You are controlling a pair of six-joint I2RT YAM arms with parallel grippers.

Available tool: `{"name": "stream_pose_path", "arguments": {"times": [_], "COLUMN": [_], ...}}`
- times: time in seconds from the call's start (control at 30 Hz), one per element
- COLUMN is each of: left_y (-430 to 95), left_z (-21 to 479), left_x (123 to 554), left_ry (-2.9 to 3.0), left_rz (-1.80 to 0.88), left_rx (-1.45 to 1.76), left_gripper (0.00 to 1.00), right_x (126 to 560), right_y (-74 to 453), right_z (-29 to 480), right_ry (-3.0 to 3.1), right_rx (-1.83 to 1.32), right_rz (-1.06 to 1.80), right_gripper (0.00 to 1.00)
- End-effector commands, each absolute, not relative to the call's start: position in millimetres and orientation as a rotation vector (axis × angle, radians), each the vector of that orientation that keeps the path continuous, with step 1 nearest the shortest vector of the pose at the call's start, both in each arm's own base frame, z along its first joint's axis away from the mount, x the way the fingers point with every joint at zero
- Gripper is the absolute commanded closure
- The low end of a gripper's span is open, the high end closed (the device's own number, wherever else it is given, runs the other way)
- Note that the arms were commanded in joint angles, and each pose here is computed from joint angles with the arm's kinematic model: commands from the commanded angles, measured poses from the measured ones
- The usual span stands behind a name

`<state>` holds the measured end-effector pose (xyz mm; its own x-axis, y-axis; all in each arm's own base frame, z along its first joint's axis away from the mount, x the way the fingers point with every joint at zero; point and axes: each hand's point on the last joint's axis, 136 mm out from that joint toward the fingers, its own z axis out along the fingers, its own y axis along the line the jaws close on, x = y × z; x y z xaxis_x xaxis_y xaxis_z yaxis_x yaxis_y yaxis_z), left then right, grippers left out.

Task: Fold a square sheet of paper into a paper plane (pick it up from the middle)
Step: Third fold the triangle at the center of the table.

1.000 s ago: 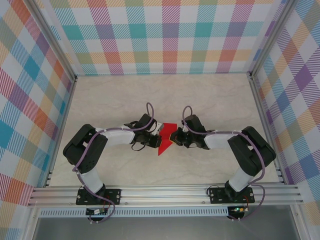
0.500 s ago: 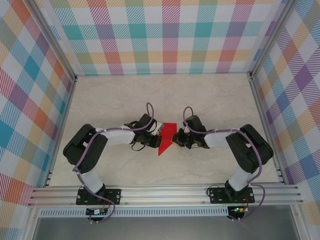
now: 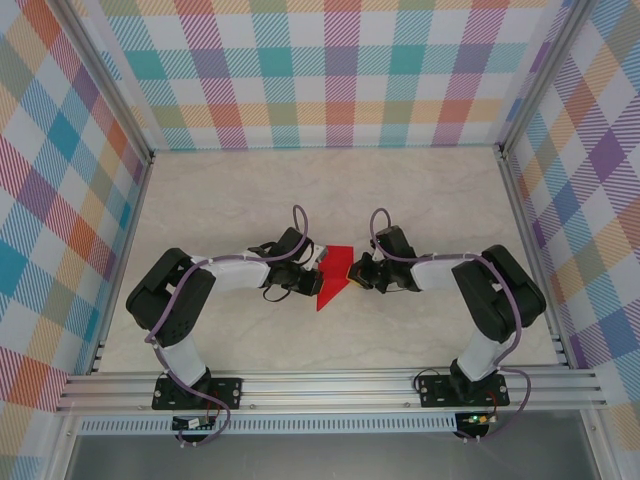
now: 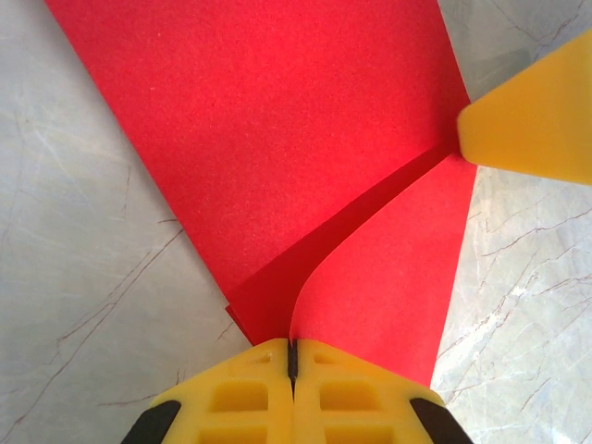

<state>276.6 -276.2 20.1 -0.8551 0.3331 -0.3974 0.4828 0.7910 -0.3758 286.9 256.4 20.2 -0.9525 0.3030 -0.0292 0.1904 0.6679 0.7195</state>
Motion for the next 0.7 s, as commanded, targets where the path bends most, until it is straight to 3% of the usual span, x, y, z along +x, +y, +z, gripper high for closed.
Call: {"name": "stream_pose_path", "arguments": {"times": [0.0,0.33,0.67], "left_y": [-255.2,-254.3,-255.8], "left_z": [-6.7,-8.1,-7.2], "left_x": [260.3,259.8,260.4], "left_ry": [2.808,2.815,2.813], "left_rz": [-0.591,-0.586,-0.594], "left_rx": [0.606,0.606,0.606], "left_gripper": [1.00,1.00,1.00], "right_x": [288.7,300.3,300.2], "right_y": [252.1,249.7,245.0], "right_z": [8.9,46.8,10.3], "right_ry": [2.766,2.690,2.779], "right_rx": [0.404,0.343,0.404], "right_rz": [1.089,1.133,1.059], "right_gripper": [0.99,0.98,0.99]}}
